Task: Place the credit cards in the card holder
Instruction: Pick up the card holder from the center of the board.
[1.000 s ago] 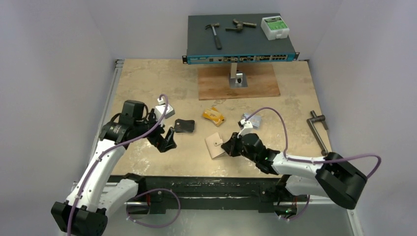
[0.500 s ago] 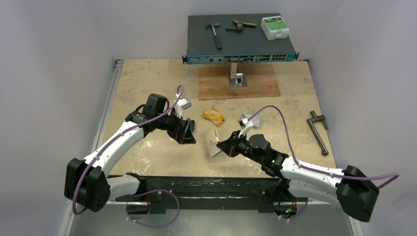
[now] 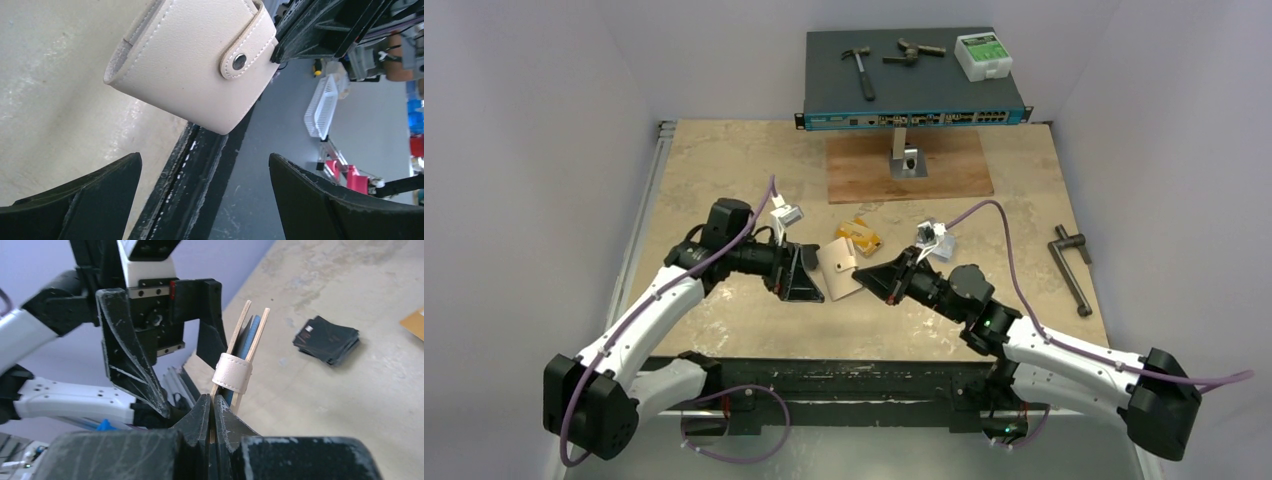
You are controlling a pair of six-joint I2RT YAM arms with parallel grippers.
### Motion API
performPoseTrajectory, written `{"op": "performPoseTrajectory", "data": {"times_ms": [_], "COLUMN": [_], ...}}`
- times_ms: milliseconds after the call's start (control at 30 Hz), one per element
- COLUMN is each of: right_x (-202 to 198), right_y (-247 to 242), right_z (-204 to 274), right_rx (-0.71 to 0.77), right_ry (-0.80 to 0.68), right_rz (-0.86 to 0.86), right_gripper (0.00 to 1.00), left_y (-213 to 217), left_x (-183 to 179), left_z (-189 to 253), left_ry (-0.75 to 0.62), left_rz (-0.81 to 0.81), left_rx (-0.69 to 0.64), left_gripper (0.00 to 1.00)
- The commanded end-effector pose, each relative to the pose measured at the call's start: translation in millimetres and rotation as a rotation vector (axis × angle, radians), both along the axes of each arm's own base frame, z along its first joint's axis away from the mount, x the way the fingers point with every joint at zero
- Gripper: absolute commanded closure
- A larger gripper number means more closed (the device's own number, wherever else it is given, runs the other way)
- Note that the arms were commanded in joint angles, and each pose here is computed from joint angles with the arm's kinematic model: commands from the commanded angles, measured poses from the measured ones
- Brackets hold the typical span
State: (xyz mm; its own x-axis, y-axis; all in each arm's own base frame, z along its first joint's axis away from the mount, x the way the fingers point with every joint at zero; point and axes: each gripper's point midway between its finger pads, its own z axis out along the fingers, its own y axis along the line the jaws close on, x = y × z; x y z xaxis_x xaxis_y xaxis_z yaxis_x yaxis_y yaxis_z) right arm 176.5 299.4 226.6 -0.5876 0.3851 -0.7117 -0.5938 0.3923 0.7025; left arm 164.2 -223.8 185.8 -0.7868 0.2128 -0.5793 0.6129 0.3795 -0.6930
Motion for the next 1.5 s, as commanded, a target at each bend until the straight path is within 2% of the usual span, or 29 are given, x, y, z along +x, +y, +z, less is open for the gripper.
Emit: {"op": "performPoseTrajectory", "data": {"times_ms": [0,133,233,433,667,767,967,1233,1400,1467], "right_x": [-9,-12,-14,-17,-21,-23,-25,-28,-25,-22], "right_y": [2,-1,-2,2,8,10,16,32,33,31], "right_z": [71,90,104,128,139,131,117,105,93,86], "right_rx": [0.214,0.280,0.331,0.401,0.436,0.442,0.423,0.379,0.339,0.300], "right_ry": [-0.082,-0.100,-0.116,-0.141,-0.146,-0.130,-0.100,-0.084,-0.068,-0.067], "right_rz": [0.041,0.043,0.051,0.086,0.125,0.138,0.149,0.179,0.147,0.126], "right_gripper": [1.00,1.00,1.00,1.00,1.00,1.00,1.00,1.00,1.00,1.00], "left_y": [-7,-8,-8,-12,-9,-6,-3,-5,-4,-4], "left_x": [0,5,10,19,20,25,26,18,11,9], "left_z": [47,77,83,113,136,149,155,154,158,160], "left_ry": [-0.014,-0.078,-0.083,-0.105,-0.139,-0.149,-0.143,-0.138,-0.140,-0.143], "left_rz": [0.011,0.057,0.099,0.163,0.196,0.213,0.195,0.152,0.137,0.136], "left_rx": [-0.133,-0.173,-0.175,-0.261,-0.304,-0.345,-0.372,-0.404,-0.413,-0.417], "left_gripper": [0.00,0.00,0.00,0.00,0.02,0.08,0.29,0.65,0.70,0.75]}}
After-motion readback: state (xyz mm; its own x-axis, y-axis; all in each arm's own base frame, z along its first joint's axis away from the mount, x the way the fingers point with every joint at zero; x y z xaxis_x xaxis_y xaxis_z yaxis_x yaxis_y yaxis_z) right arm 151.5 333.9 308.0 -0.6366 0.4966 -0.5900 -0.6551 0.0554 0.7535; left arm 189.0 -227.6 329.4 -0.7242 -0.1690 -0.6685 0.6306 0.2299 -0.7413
